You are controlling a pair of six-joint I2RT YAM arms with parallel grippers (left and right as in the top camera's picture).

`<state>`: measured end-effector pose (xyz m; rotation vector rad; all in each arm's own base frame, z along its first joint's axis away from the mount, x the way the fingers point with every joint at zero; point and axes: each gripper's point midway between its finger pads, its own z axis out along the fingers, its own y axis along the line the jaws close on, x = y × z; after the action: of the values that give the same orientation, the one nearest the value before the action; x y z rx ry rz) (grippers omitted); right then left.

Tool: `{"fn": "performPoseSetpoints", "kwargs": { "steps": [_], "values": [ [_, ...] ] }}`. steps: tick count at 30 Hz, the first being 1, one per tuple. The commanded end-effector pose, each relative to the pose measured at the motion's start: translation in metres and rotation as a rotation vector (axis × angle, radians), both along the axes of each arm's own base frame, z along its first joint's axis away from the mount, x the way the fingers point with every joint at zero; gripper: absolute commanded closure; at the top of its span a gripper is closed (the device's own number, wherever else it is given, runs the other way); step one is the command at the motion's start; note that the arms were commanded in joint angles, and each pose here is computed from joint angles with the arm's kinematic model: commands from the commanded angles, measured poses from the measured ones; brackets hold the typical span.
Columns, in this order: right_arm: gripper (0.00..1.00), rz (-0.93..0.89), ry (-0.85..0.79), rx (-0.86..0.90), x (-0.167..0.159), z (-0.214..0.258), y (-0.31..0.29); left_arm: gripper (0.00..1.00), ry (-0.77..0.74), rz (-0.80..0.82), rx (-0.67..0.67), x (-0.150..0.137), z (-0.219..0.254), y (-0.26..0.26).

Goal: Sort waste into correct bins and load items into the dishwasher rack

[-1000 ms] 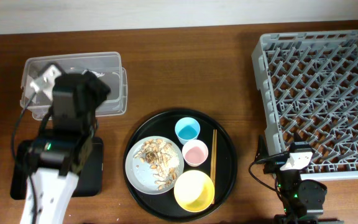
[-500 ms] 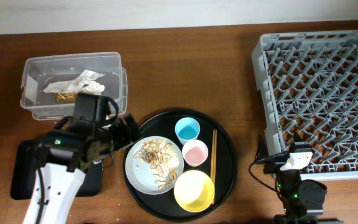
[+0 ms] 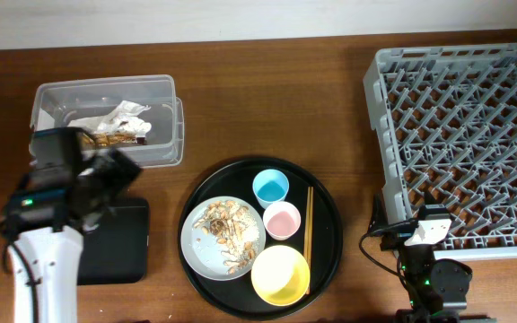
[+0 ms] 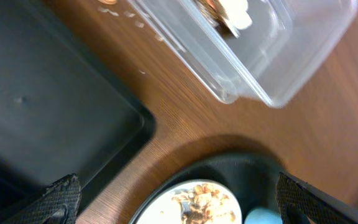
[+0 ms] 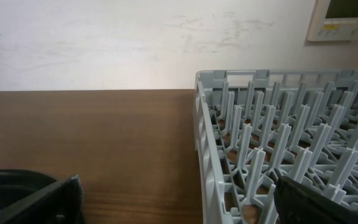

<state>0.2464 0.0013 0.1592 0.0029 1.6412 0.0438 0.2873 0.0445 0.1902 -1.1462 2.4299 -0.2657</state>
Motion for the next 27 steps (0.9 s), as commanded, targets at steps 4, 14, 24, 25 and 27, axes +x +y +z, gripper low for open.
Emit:
{"fn": "performPoseSetpoints", "kwargs": {
  "steps": [4, 14, 24, 25, 27],
  "values": [
    [0.01, -0.006, 0.003, 0.004, 0.000, -0.002, -0.001, 0.01, 0.011, 0.117, -0.036, -0.009, -0.003, 0.027],
    [0.01, 0.537, 0.018, 0.437, -0.028, 0.027, 0.089, 0.01, 0.010, 0.117, -0.036, -0.009, -0.003, 0.027],
    [0.01, 0.946, 0.132, 0.922, -0.084, 0.093, 0.132, 0.01, 0.011, 0.117, -0.036, -0.009, -0.003, 0.027],
    [0.01, 0.984, 0.041, 0.885, -0.092, 0.114, 0.131, 0.01, 0.010, 0.117, -0.036, -0.009, -0.003, 0.027],
    [0.01, 0.962, -0.051, 0.905, -0.095, 0.144, 0.123, 0.01, 0.010, 0.117, -0.036, -0.009, -0.003, 0.027]
  ]
}}
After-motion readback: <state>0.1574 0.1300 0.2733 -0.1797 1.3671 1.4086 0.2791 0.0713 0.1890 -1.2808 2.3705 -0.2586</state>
